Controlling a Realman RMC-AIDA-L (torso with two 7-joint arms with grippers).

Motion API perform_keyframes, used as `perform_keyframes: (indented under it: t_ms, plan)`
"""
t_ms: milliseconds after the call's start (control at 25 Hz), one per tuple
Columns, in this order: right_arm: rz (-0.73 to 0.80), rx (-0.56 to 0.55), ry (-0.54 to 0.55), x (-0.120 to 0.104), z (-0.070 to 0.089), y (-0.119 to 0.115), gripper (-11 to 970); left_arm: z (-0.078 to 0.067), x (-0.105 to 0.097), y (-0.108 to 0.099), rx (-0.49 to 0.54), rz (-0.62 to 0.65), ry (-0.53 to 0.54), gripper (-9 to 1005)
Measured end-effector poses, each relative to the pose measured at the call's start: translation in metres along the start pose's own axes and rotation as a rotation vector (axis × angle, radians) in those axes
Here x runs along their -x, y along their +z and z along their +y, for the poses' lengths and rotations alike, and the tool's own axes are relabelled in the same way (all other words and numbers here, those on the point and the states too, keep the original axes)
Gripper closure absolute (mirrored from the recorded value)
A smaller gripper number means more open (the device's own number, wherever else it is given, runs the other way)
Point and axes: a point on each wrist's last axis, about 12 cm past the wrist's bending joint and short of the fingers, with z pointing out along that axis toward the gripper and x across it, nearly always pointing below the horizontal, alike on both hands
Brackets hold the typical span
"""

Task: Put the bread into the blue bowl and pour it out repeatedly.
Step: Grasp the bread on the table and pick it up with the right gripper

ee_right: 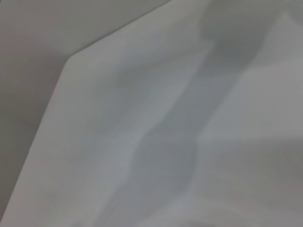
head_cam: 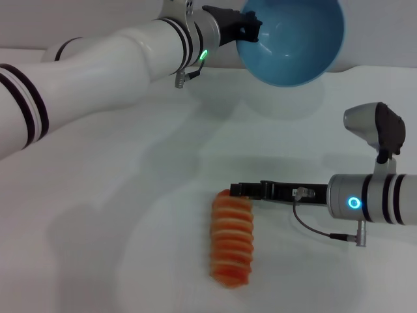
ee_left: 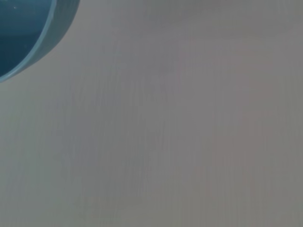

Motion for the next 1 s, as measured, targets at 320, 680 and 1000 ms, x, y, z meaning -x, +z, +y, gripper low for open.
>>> perform_keyframes:
  t_ms: [320, 680, 1000]
  plan:
    - [0.016, 0.009, 0.006, -0.0032, 0.0015, 0.0008, 368, -0.0002, 0.0008, 0.0, 0.0, -0.004, 0.001, 996]
    - [0.03, 0.027, -0.008, -0.0016, 0.0056, 0.0018, 372, 0.0025, -0.0017, -0.0013, 0.009, -0.01, -0.006, 997]
    - [0.069, 0.015, 0.017, -0.0057, 0.0042, 0.0014, 523, 0.0031, -0.001, -0.0016, 0.014, -0.022, -0.007, 996]
